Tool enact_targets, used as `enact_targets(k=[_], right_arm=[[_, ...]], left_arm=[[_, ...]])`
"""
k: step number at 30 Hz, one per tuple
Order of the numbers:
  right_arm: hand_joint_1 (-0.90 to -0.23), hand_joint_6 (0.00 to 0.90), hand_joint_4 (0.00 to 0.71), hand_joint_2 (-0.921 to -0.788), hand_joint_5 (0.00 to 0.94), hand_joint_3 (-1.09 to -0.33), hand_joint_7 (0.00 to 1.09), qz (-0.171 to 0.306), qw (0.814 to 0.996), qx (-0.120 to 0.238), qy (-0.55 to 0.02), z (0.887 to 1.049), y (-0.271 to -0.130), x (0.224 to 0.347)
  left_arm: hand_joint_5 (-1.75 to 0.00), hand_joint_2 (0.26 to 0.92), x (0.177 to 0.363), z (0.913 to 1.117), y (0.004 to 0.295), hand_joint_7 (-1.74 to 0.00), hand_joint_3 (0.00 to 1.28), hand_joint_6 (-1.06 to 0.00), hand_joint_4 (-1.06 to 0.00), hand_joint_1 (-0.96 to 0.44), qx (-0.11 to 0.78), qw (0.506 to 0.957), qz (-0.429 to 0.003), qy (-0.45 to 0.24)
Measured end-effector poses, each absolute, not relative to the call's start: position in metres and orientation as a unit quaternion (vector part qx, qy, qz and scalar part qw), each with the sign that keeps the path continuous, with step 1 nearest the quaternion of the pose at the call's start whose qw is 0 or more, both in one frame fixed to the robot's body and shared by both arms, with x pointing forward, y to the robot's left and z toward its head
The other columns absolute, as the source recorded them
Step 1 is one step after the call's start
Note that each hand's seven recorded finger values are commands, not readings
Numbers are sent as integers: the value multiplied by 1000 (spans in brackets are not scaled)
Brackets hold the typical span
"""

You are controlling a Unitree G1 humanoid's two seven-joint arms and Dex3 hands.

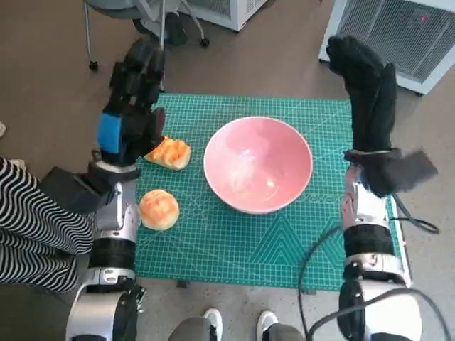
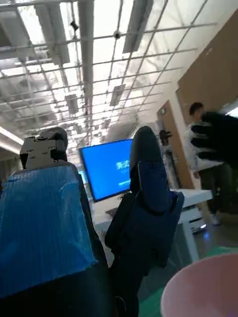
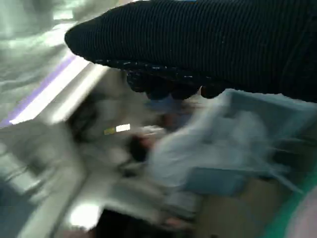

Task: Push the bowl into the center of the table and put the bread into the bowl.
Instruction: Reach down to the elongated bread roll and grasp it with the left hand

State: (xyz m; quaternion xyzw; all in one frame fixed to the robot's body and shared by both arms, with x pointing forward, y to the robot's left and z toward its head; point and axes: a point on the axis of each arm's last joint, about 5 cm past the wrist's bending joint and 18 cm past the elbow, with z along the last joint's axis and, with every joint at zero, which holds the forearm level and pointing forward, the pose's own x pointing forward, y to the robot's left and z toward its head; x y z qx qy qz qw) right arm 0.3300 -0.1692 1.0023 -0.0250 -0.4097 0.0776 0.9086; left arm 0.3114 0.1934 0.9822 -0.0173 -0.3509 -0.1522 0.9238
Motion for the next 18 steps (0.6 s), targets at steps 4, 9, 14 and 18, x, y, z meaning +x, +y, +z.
enact_targets(k=[4, 9, 14, 18], right_arm=[[-818, 49, 204, -921, 19, -696, 553, 87, 891, -42, -445, 1008, -173, 320], [-832, 49, 208, -921, 19, -689, 554, 95, 872, -68, -475, 1017, -178, 309], [-833, 48, 210, -921, 18, -687, 554, 97, 868, -78, -480, 1021, -182, 304], [-832, 40, 208, -921, 16, -687, 550, 100, 870, -82, -476, 1020, -182, 302]], left_arm=[[-18, 921, 319, 994, 184, -386, 403, -5, -140, -727, -14, 913, -183, -365], [-14, 921, 324, 1004, 175, -407, 416, 0, -134, -713, -7, 903, -221, -369], [-12, 921, 328, 1016, 166, -451, 436, 1, -128, -694, -8, 891, -243, -384], [-11, 921, 330, 1020, 160, -459, 446, 1, -124, -679, -9, 886, -257, -385]])
